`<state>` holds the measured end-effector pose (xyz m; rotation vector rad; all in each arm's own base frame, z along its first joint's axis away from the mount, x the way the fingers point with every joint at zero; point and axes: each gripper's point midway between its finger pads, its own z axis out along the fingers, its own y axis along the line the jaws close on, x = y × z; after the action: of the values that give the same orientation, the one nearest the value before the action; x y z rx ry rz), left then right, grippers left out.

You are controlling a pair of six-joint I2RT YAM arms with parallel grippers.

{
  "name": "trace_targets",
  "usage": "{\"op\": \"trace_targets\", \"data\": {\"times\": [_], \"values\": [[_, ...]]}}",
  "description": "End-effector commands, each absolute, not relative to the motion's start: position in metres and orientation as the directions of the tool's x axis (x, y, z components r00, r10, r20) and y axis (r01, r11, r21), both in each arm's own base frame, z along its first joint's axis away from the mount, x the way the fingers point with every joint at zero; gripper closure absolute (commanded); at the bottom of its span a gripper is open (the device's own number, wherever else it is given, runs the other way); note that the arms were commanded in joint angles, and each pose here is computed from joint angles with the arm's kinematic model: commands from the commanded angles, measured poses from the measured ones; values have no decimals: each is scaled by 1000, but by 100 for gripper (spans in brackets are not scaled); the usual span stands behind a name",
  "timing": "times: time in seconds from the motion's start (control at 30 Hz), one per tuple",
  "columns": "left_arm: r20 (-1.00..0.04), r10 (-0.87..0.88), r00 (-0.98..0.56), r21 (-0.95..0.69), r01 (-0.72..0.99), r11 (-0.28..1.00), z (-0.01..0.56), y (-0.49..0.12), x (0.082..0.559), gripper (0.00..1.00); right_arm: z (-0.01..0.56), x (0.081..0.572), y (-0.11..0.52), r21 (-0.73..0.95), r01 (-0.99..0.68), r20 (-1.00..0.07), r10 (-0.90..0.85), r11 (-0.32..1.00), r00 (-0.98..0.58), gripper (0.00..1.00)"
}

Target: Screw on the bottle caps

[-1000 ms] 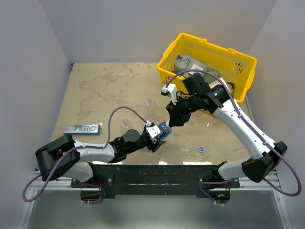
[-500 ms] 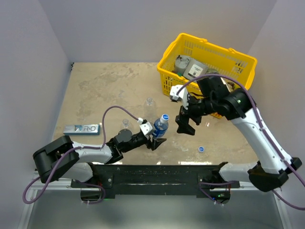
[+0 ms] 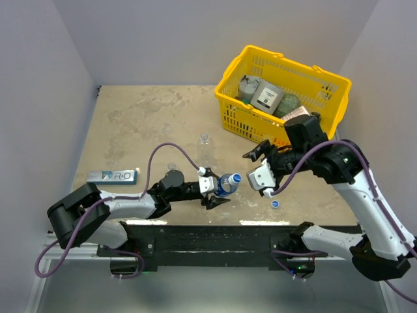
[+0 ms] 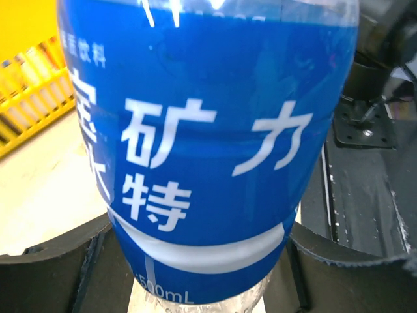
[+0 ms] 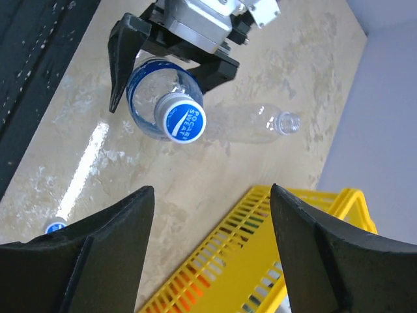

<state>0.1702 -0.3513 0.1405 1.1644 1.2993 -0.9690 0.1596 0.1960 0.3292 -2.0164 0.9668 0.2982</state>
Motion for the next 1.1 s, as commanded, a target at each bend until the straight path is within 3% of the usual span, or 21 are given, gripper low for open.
{"op": "trace_targets", "data": {"times": [0.0,0.43,0.9,1.07], "values": [[-980,82,184,190,978,86,156,-363,168,100,320,141,208,-635,-530,-435,-308,-562,846,33],[-982,114,150,162,982,101,151,-360,173,100,288,117,203,-608,-467,-413,-247,-642,877,41],[-973,125,192,202,976,78,152,-365,175,100,273,113,211,-575,-430,-419,-201,-696,885,39],[-975,118,188,200,975,95,155,-363,177,100,257,119,205,-531,-441,-397,-247,-723,884,43]]}}
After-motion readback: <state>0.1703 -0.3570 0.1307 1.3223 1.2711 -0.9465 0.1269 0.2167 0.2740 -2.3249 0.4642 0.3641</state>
